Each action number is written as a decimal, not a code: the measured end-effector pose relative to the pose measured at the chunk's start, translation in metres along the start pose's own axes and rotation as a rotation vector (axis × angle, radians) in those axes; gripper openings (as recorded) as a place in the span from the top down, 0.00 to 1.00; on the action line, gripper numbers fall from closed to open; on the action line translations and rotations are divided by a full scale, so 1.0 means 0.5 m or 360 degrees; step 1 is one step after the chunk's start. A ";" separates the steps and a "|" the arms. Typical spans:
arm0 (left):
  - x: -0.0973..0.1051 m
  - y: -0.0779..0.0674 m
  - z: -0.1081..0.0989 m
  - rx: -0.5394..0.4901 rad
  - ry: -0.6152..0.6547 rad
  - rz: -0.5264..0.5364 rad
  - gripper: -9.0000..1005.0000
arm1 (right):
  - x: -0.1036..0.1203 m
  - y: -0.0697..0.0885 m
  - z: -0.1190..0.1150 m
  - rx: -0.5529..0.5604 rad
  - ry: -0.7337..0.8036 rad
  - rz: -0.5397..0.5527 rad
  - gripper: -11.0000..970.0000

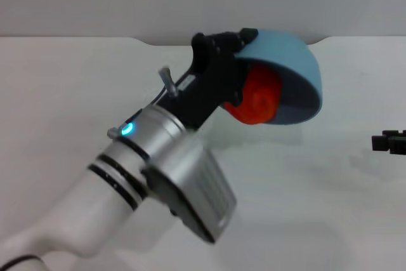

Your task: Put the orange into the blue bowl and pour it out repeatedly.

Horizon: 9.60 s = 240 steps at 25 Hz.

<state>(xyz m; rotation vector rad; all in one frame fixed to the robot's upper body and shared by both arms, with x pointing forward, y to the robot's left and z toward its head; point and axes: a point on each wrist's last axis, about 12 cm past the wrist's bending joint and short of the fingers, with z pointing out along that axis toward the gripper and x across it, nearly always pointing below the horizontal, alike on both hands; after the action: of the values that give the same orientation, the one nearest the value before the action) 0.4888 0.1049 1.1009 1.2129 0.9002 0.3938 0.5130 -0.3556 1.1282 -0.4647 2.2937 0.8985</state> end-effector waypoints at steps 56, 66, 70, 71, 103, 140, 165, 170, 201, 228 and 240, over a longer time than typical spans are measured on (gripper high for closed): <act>0.296 0.273 -0.160 0.0885 0.1728 -0.2307 0.99 | -0.089 0.123 0.322 -0.0368 0.0277 -0.0599 0.35; 0.281 0.261 -0.149 0.0955 0.1760 -0.2282 0.99 | -0.057 0.124 0.377 -0.0329 0.0364 -0.0638 0.35; 0.275 0.258 -0.142 0.0985 0.1753 -0.2257 0.99 | -0.040 0.121 0.387 -0.0291 0.0402 -0.0649 0.35; 0.275 0.258 -0.142 0.0985 0.1753 -0.2257 0.99 | -0.037 0.121 0.388 -0.0290 0.0411 -0.0648 0.37; 0.218 0.234 -0.012 0.1179 0.1636 -0.2006 0.99 | -0.047 0.085 0.258 -0.0373 0.0206 -0.0558 0.97; 0.217 0.234 -0.016 0.1188 0.1648 -0.2012 0.99 | -0.022 0.095 0.362 -0.0321 0.0336 -0.0442 0.65; 0.112 0.149 0.090 0.1478 0.1623 -0.1687 0.99 | -0.108 0.200 0.175 -0.0644 0.0028 -0.1008 0.96; 0.101 0.155 0.103 0.1482 0.1571 -0.1708 0.98 | -0.098 0.199 0.214 -0.0530 0.0253 -0.0973 0.97; 0.073 0.080 0.132 0.1568 0.1508 -0.1591 0.97 | -0.097 0.067 0.070 -0.0193 -0.0391 -0.0299 0.46; 0.270 0.271 -0.024 0.0443 0.0386 -0.2779 0.31 | 0.024 -0.025 0.068 -0.0168 -0.0961 0.0120 0.46; 0.366 0.208 -0.250 -0.0558 -0.0034 -0.2190 0.32 | 0.116 -0.064 0.051 0.0166 -0.1639 0.0339 0.46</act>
<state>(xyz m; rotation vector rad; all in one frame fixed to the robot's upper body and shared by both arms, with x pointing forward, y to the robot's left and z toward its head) 0.5238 0.3467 1.1176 0.1000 1.3530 -0.5569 0.4973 -0.3658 1.0597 0.2681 1.4242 0.8316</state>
